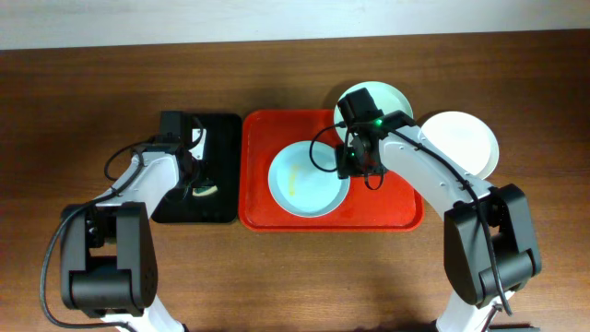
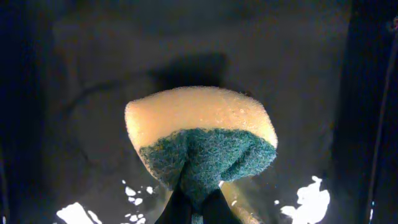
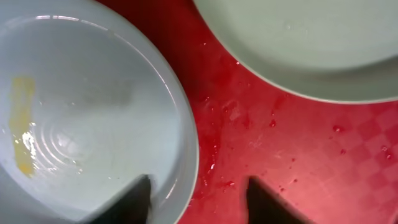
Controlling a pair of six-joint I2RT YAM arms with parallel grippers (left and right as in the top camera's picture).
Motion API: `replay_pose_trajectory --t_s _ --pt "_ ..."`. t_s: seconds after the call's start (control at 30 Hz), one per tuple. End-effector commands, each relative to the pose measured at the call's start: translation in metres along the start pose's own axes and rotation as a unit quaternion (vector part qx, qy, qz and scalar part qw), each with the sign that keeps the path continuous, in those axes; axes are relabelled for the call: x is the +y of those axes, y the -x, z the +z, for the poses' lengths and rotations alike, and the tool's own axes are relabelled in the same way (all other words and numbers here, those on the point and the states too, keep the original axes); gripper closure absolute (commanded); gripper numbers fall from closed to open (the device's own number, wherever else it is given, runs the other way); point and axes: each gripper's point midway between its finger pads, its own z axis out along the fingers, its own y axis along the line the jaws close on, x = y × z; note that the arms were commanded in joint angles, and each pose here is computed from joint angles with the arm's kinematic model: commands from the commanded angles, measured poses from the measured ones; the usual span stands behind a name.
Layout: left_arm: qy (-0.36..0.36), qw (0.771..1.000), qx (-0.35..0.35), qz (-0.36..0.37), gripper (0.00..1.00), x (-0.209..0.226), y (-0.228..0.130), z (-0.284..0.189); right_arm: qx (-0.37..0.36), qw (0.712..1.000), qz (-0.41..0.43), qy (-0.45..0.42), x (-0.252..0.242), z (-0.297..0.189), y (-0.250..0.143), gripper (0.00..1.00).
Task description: Clean dirty plates on tray and stack at the side
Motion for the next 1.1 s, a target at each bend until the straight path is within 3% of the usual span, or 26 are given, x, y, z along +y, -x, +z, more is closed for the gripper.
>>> replay_pose_trajectory --t_s 0.0,0.27,0.63,0.9,1.0,1.07 --pt "0.003 1.0 0.027 0.007 1.0 0.001 -0.014 0.016 0.005 1.0 0.002 -0.012 -0.005 0.006 -0.003 0.72" --pt "0.003 1.0 0.027 0.007 0.99 0.001 -0.014 0.016 0.007 1.0 0.005 -0.012 -0.007 0.015 -0.009 0.78" --pt "0.003 1.0 0.027 0.007 0.98 0.001 -0.014 0.016 0.01 1.0 0.023 0.014 -0.001 0.029 -0.019 0.78" --pt "0.003 1.0 0.027 0.007 0.98 0.001 -0.014 0.016 0.016 0.999 0.039 0.012 -0.003 0.032 -0.023 0.83" --pt "0.003 1.0 0.027 0.007 0.98 0.001 -0.014 0.016 0.011 0.999 0.046 0.013 -0.003 0.037 -0.025 0.94" --pt "0.003 1.0 0.027 0.007 0.98 0.001 -0.014 0.016 0.008 0.999 0.045 0.014 -0.003 0.038 -0.024 0.94"
